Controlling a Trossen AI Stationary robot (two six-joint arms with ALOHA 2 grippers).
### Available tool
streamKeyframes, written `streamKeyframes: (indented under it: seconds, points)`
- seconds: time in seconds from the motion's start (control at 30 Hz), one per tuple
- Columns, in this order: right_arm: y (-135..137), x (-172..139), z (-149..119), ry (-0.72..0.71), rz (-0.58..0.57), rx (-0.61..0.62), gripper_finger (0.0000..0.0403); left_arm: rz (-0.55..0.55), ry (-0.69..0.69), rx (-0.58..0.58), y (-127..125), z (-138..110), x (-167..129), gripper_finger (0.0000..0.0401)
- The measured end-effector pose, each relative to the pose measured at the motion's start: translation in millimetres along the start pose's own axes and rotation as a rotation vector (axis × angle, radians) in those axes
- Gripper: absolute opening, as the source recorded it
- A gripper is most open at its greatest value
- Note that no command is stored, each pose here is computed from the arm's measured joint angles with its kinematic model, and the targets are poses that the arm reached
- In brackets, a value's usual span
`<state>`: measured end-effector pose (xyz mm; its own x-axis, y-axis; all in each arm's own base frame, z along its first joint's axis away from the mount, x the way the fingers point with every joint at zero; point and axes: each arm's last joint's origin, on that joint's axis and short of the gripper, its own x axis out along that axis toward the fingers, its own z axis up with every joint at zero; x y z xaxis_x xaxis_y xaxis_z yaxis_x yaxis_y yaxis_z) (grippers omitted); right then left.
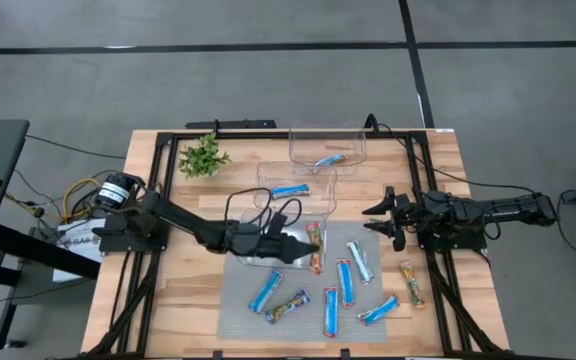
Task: Pick and place Granola Bars by type
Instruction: Put the red granola bar into the bottom transparent bin
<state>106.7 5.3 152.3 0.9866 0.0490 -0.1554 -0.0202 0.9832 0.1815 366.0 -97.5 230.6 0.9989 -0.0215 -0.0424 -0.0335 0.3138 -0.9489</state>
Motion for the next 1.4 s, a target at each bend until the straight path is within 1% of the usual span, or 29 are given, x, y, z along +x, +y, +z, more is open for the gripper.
streamKeyframes:
  seconds: [0.1, 0.23, 0.47, 0.7, 0.77, 0.9, 1.03, 1.4]
  points:
    - [0.0, 0.0, 0.1, -0.001, 0.000, 0.000, 0.0184, 0.010, 0.009, 0.014, 3.6, 7.3, 2.1, 0.0044]
    - [0.0, 0.0, 0.1, 0.000, 0.000, 0.000, 0.0184, 0.054, 0.045, 0.019, 10.4, 11.7, 3.4, 0.0044]
    - [0.0, 0.0, 0.0, 0.000, 0.000, 0.000, 0.0184, 0.190, 0.107, 0.038, 27.6, 18.7, 3.8, 0.0044]
    - [0.0, 0.0, 0.0, 0.000, 0.000, 0.000, 0.0184, 0.358, 0.157, 0.074, 45.5, 21.7, 0.1, 0.0044]
    - [0.0, 0.0, 0.0, 0.000, 0.000, 0.000, 0.0184, 0.385, 0.173, 0.078, 48.4, 22.1, -0.9, 0.0044]
    - [0.0, 0.0, 0.1, -0.001, 0.000, 0.000, 0.0184, 0.392, 0.176, 0.119, 49.4, 22.4, -1.2, 0.0044]
    - [0.0, 0.0, 0.0, -0.001, 0.000, 0.000, 0.0184, 0.402, 0.161, 0.126, 50.0, 23.1, -1.3, 0.0049]
    - [0.0, 0.0, 0.0, 0.000, 0.000, 0.000, 0.0184, 0.400, 0.158, 0.125, 49.8, 23.4, -1.1, 0.0124]
